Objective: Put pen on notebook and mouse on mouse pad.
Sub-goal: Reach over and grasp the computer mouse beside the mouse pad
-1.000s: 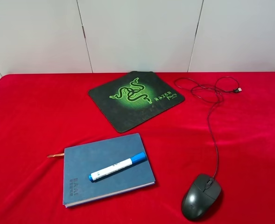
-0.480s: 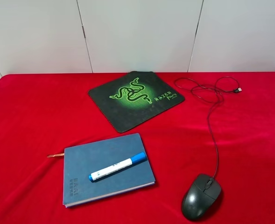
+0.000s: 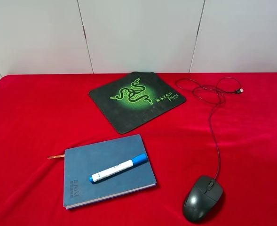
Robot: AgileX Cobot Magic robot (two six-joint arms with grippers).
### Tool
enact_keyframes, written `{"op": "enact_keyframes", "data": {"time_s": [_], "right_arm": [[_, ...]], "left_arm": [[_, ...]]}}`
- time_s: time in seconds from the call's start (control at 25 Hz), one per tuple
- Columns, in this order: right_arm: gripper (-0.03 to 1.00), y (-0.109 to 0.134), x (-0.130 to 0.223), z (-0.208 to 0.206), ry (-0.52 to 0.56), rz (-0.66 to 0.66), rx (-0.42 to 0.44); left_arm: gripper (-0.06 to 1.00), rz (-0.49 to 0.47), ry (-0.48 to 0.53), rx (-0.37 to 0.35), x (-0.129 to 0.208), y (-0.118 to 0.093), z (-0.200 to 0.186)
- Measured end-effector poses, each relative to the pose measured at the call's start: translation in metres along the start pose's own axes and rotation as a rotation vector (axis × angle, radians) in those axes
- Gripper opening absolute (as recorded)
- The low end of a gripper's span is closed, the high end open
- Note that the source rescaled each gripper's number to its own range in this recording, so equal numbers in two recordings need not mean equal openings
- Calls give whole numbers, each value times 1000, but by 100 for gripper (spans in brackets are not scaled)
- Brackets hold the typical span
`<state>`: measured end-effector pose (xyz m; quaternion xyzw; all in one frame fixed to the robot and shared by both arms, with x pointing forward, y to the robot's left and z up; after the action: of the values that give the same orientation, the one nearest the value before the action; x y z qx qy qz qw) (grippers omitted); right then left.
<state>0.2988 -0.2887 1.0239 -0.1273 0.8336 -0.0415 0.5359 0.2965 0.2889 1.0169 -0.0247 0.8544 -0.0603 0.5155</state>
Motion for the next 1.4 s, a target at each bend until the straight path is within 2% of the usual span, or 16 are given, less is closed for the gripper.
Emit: {"op": "enact_keyframes", "data": {"time_s": [1.16,1.4], "right_arm": [[100,2,-1,0,-4,8,-12],[100,-3,-22,-3,32,29,-23]], "left_arm": [[100,1,0,-1,0,0,0],[100,1,0,-1,0,0,0]]}}
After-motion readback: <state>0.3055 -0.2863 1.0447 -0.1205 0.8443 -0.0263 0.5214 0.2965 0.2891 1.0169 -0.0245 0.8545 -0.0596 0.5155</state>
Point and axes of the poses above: a point on each arm's last joint axis where the gripper is mounted, z pointing out along that axis toward the gripper, y along the wrist's bending axis when the last joint is at zero, x = y × z, the point moved 7 cm from there along z, pointing out along that axis toward the gripper, and after that the axes turned 10 degrees about -z, right-handed, at the moved point
